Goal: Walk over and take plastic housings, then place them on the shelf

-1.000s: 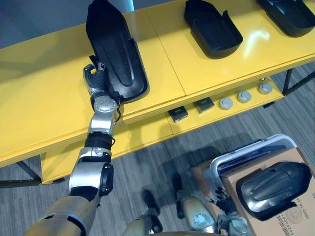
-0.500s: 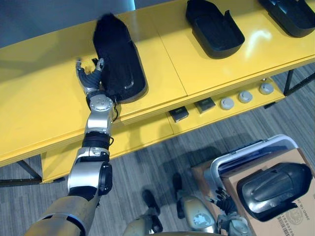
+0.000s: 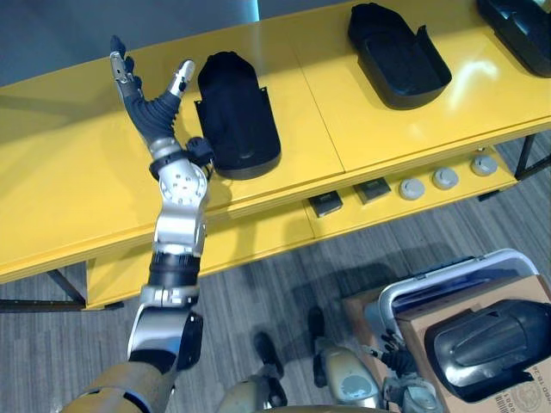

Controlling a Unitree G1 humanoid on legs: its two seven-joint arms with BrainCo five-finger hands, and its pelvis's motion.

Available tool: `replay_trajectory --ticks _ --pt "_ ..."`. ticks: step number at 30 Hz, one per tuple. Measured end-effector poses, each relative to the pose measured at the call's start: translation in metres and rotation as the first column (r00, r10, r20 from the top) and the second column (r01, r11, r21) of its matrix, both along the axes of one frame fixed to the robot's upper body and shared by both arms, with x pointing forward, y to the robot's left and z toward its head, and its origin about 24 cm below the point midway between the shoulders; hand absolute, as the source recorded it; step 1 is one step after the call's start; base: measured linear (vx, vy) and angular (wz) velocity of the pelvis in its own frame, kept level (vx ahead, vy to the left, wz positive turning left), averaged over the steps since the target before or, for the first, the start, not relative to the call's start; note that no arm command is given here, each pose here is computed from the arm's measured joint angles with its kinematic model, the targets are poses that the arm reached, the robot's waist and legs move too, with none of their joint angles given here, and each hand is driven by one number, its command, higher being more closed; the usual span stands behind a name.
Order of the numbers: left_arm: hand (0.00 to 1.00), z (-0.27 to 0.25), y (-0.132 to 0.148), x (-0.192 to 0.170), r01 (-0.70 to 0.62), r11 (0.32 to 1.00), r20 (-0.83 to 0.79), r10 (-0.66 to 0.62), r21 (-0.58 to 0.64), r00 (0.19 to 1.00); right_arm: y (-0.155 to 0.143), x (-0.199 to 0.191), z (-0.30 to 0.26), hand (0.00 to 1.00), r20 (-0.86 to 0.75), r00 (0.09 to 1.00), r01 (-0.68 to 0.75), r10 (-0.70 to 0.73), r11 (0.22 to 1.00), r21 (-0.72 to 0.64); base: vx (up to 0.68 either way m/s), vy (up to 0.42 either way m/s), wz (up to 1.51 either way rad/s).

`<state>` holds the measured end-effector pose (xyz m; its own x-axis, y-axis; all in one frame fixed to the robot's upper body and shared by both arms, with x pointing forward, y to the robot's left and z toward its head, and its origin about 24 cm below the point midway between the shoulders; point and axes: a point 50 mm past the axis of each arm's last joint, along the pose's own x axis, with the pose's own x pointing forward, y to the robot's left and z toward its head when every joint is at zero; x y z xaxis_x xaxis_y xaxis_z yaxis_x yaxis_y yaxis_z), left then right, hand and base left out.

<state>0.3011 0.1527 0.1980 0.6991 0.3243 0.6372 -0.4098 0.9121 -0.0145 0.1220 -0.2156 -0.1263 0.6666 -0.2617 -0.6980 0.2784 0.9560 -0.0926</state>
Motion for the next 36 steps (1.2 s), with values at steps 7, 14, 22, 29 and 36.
replay_trajectory --ticks 7,14,22,29,36 --pt "1.00 -0.068 -0.025 -0.027 0.092 0.955 -0.228 -0.026 0.283 0.973 -0.005 -0.010 -0.006 0.00 -0.047 0.999 0.028 -0.028 1.000 0.000 0.00 0.001 0.02" --pt "1.00 -0.093 -0.038 -0.027 0.163 0.890 -0.324 -0.019 0.425 0.946 -0.006 -0.010 -0.007 0.00 -0.051 0.998 0.019 -0.019 1.000 -0.005 0.01 0.010 -0.02" --pt "1.00 -0.105 -0.042 -0.012 0.187 0.861 -0.393 0.017 0.473 0.919 -0.005 -0.009 -0.008 0.00 -0.063 0.998 -0.003 0.002 1.000 -0.010 0.03 0.019 -0.05" --pt "1.00 -0.087 -0.042 0.010 0.142 0.860 -0.358 0.049 0.490 0.933 -0.003 -0.007 -0.007 0.00 -0.056 0.998 -0.011 0.010 1.000 -0.008 0.03 0.011 -0.07" --pt "1.00 -0.070 -0.043 0.022 0.115 0.855 -0.317 0.061 0.507 0.947 -0.002 -0.004 -0.005 0.00 -0.042 0.999 -0.017 0.017 1.000 -0.007 0.02 0.006 -0.06"
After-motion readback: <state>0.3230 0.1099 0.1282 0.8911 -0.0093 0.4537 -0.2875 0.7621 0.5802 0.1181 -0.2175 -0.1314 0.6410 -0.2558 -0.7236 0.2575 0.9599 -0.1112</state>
